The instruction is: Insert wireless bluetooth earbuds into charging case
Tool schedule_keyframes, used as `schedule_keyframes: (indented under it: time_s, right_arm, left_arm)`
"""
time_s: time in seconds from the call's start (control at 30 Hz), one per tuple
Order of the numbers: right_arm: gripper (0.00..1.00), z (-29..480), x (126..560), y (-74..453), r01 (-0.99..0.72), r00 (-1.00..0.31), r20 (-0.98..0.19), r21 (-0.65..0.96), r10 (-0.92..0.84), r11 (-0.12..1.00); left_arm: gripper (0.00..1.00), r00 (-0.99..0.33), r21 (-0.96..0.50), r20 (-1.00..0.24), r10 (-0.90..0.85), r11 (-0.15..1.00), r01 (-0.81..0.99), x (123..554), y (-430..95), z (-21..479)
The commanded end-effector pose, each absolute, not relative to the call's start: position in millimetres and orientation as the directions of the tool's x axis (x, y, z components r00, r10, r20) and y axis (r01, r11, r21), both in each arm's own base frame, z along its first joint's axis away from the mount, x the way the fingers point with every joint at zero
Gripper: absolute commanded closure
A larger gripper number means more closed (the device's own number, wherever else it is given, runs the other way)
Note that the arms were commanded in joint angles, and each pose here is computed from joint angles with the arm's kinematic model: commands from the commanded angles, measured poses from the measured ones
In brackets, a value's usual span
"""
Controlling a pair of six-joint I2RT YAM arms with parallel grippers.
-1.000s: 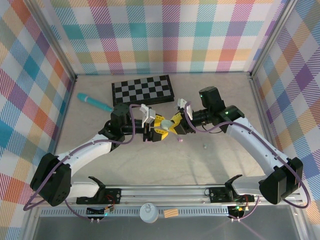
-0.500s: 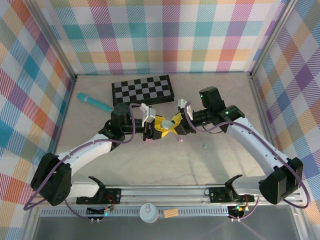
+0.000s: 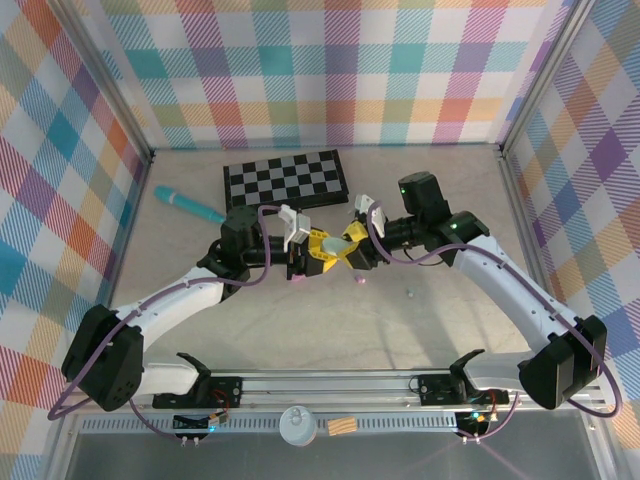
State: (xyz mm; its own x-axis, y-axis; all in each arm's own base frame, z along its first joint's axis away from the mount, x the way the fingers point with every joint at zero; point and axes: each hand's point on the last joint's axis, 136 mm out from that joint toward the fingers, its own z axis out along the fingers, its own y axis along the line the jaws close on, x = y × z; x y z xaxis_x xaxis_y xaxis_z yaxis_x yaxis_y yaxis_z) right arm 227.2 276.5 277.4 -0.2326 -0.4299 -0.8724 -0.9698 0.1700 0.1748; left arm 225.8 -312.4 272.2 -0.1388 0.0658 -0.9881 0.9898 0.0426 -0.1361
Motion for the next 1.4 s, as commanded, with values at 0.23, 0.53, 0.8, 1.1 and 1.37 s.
schedule_keyframes:
  time_s: [0.23,0.53,0.8,1.1,1.37]
  right_arm:
    - [0.48,307,261,264,-0.944,-0.206,-0.921,0.099,-0.330,0.314]
    - [0.45,309,263,261,-0.937,-0.213,-0.921,0.098,-0.327,0.336]
    - [0.44,304,275,255,-0.908,-0.252,-0.903,0.096,-0.349,0.408]
    - [0.33,332,240,262,-0.955,-0.207,-0.937,0.132,-0.281,0.264]
    - [0.35,325,232,262,-0.959,-0.224,-0.929,0.156,-0.294,0.237]
  left_arm:
    - [0.62,-0.074,-0.076,-0.996,0.042,-0.055,0.996,209,-314,285]
    - [0.62,-0.063,-0.065,-0.997,0.035,-0.056,0.996,207,-313,287]
    - [0.62,-0.061,-0.063,-0.998,0.031,-0.050,0.997,206,-313,288]
    - [0.61,-0.070,-0.071,-0.997,0.029,-0.035,0.997,212,-315,287]
    - [0.61,-0.078,-0.079,-0.997,0.023,-0.030,0.996,215,-316,289]
